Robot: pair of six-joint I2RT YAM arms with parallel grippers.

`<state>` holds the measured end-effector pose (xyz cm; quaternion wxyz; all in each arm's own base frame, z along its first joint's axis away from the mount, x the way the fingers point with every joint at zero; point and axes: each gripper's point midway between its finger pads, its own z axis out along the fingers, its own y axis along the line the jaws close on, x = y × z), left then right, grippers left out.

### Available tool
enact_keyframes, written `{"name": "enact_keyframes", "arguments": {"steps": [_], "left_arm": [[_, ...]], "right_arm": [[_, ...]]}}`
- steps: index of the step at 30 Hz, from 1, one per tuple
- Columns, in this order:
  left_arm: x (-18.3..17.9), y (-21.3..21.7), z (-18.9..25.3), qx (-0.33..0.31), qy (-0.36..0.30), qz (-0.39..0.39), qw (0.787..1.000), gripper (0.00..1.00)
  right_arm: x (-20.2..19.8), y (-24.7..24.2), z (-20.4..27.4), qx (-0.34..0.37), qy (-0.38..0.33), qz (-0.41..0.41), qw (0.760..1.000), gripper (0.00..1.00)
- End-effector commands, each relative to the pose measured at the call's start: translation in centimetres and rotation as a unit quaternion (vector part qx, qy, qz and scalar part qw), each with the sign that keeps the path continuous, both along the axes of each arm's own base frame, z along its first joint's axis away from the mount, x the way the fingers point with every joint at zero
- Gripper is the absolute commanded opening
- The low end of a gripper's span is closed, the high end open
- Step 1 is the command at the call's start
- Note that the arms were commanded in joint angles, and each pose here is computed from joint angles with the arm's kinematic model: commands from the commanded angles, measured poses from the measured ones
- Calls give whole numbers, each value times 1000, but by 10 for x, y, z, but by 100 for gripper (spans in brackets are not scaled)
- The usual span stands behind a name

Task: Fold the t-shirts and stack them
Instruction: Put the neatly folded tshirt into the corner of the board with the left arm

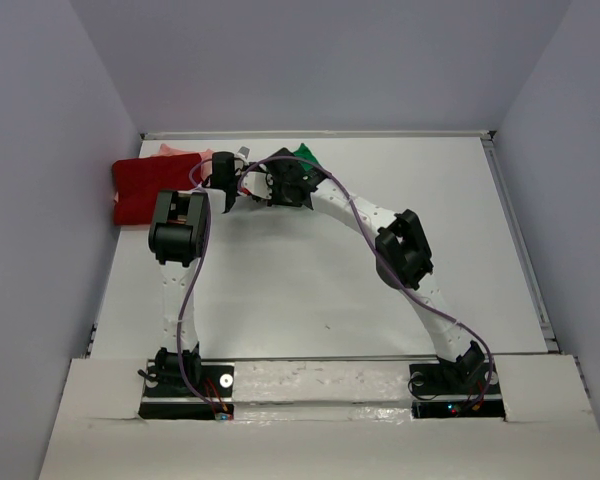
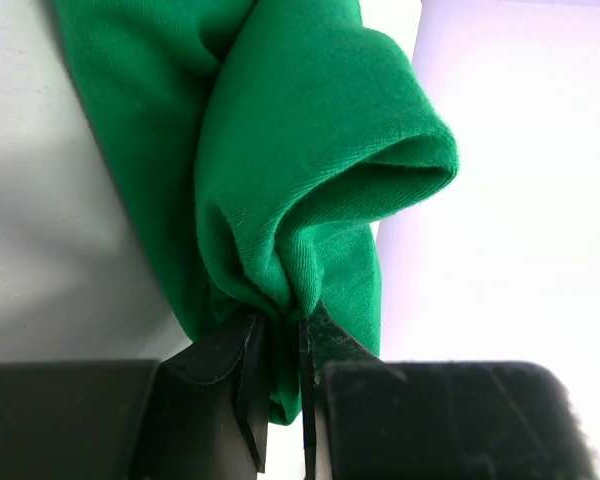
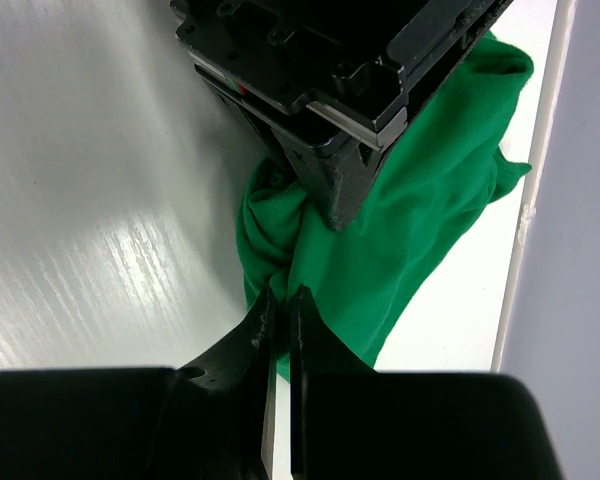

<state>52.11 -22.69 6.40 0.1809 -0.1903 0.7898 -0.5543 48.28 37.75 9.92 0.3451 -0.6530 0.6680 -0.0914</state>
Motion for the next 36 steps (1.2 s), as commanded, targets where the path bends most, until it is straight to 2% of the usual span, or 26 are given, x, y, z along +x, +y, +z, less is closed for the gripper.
{"name": "enact_keyframes", "arguments": {"steps": [1,8,11,12,13,14,15,26,30,32,33,36], "left_arm": [[6,-2,14,2,-26,-5,1000,6],[6,-2,19,4,-32,-7,999,5],[6,-2,18,5,-33,-7,999,5],[5,-1,17,6,-32,-8,999,5],[5,-2,17,6,-32,-9,999,5],[5,-2,17,6,-33,-9,999,5],[4,-1,16,6,-32,-9,999,5],[-2,4,11,21,-31,-11,999,4],[-6,8,9,48,-28,-18,998,4],[0,12,11,79,-52,-20,995,1],[-4,15,1,98,-28,-22,995,0],[-3,22,-2,122,-36,-33,991,0]], "right_arm": [[2,10,41,28,-40,2,999,0],[6,9,44,29,-51,-6,998,5],[7,8,46,33,-55,-13,998,20],[8,8,47,34,-57,-16,998,46],[9,6,46,31,-60,-19,998,65],[9,6,47,31,-62,-21,997,89],[9,6,48,31,-62,-21,997,99],[5,-3,97,80,-77,-41,993,100],[18,-46,130,95,-94,-87,987,100],[23,-68,133,95,-94,-110,985,100],[28,-91,132,93,-91,-129,983,100],[28,-122,127,94,-78,-155,980,100]]}}
